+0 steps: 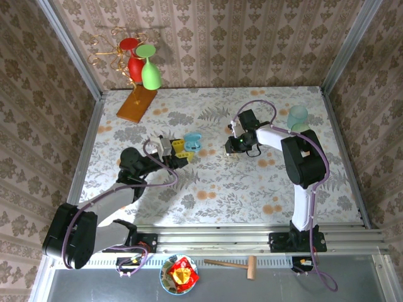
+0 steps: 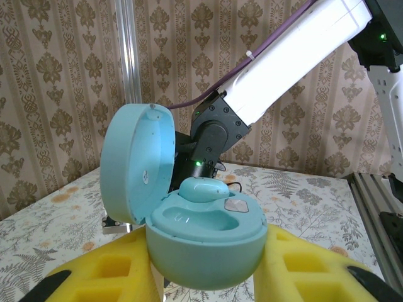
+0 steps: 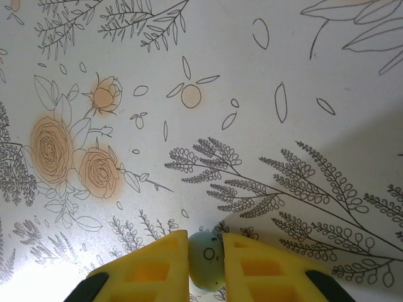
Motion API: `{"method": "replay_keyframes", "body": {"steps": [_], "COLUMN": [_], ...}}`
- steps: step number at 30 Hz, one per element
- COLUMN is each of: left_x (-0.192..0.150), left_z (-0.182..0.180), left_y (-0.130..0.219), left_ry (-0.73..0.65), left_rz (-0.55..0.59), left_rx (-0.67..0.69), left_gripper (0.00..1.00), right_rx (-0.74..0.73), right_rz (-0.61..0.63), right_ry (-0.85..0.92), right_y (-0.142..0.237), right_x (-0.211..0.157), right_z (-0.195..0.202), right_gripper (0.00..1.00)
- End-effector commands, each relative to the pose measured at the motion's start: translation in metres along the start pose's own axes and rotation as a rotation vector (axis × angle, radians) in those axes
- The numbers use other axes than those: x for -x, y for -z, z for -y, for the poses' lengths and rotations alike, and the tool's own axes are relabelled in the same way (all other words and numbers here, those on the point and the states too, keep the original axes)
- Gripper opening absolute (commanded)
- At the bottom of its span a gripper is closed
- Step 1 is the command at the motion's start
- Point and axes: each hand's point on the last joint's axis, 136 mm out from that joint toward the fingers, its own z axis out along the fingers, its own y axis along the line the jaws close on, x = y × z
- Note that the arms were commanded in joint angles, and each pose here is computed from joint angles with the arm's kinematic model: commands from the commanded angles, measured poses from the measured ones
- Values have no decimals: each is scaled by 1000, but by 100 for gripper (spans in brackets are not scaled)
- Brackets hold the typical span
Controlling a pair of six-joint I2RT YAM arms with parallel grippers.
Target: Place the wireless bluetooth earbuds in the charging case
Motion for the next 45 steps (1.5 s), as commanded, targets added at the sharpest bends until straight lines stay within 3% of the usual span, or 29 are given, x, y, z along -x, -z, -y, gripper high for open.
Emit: {"method": "replay_keyframes", "body": {"steps": [1, 12, 20, 27, 34, 45], "left_x": [3, -12, -21, -25, -29, -24], "left_z": [0, -26, -55, -65, -66, -62], "left_y": [1, 0, -1, -4, -4, -6], "left_ry": [-37, -90, -153, -158, -148, -124], "left_rz": [14, -17, -3, -9, -22, -2], "left_rx": [0, 131, 261, 295, 303, 295], "left_gripper": [34, 34, 33, 33, 33, 33], "right_rx": [-29, -102, -46, 65, 156, 161], "right_rz": [13, 260, 427, 508, 506, 469], "right_ry": [-25, -98, 15, 172, 283, 352], "right_y": [15, 100, 171, 199, 188, 164], "right_x": [-4, 8, 23, 35, 38, 44], "right_z": [0, -25, -98, -179, -241, -265], "right_gripper": [15, 15, 15, 15, 15, 15]}}
